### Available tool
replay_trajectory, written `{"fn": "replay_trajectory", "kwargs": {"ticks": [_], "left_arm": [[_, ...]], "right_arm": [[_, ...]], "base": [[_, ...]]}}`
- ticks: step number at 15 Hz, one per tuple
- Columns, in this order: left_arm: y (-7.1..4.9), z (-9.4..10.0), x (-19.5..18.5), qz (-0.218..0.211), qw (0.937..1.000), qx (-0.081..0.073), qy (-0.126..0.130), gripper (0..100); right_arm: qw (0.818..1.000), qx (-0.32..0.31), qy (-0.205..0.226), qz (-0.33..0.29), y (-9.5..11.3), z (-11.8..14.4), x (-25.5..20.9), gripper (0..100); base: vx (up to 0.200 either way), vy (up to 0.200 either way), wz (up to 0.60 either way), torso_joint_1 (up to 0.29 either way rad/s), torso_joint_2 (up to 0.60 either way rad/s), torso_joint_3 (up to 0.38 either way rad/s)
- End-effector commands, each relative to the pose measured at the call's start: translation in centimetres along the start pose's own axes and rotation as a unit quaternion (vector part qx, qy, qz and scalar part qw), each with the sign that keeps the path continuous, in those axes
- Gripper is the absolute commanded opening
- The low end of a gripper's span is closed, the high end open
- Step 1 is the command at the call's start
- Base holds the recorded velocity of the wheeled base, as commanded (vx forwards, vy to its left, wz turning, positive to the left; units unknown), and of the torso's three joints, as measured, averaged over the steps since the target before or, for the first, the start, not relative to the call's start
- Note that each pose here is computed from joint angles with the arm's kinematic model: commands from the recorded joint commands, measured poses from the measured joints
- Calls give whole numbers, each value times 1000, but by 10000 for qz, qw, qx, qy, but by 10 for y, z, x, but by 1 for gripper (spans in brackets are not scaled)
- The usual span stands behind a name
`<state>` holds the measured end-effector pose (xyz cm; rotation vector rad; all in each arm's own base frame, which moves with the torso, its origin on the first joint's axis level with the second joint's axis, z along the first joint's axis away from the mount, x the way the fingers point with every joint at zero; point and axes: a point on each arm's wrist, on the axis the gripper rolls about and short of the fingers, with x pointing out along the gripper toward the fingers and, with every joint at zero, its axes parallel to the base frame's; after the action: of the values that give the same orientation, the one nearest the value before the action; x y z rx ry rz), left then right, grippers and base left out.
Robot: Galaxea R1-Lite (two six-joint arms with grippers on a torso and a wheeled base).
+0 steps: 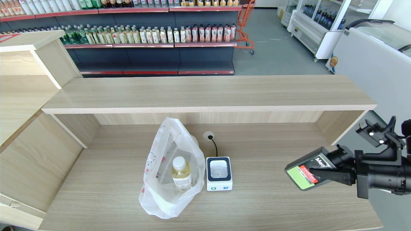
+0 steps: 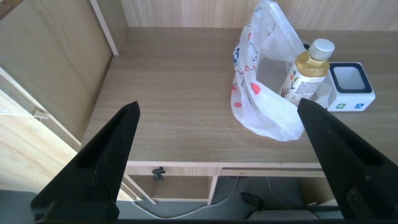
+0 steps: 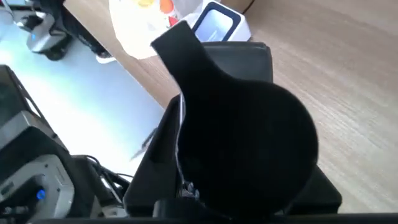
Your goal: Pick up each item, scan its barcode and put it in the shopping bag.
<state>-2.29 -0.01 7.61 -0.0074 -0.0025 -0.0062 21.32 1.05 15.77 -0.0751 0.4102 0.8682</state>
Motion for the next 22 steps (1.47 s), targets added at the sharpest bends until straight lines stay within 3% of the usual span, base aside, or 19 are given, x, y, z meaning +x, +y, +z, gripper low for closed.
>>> {"fn": "replay_trajectory", "kwargs": {"ticks": [1,3,9,14,19,22], "left_arm": [[0,0,0,0,10000,-1,-3,100],[0,0,0,0,10000,-1,-3,100],[0,0,0,0,10000,-1,-3,100],[0,0,0,0,10000,-1,-3,100],[0,0,0,0,10000,-1,-3,100],[0,0,0,0,10000,-1,-3,100]], "right_arm": [[9967,742,252,212,-14,-11,36,0],[9891,1420,380,114,-18,-16,69,0],[9687,2439,277,-377,-2,-14,153,0],[9676,2446,586,-206,10,-29,177,0],[9689,2385,532,-384,6,-39,194,0],[9686,2435,409,-293,10,-32,200,0]], "base": [[0,0,0,0,0,0],[0,0,0,0,0,0],[0,0,0,0,0,0],[0,0,0,0,0,0],[0,0,0,0,0,0],[0,0,0,0,0,0]]}}
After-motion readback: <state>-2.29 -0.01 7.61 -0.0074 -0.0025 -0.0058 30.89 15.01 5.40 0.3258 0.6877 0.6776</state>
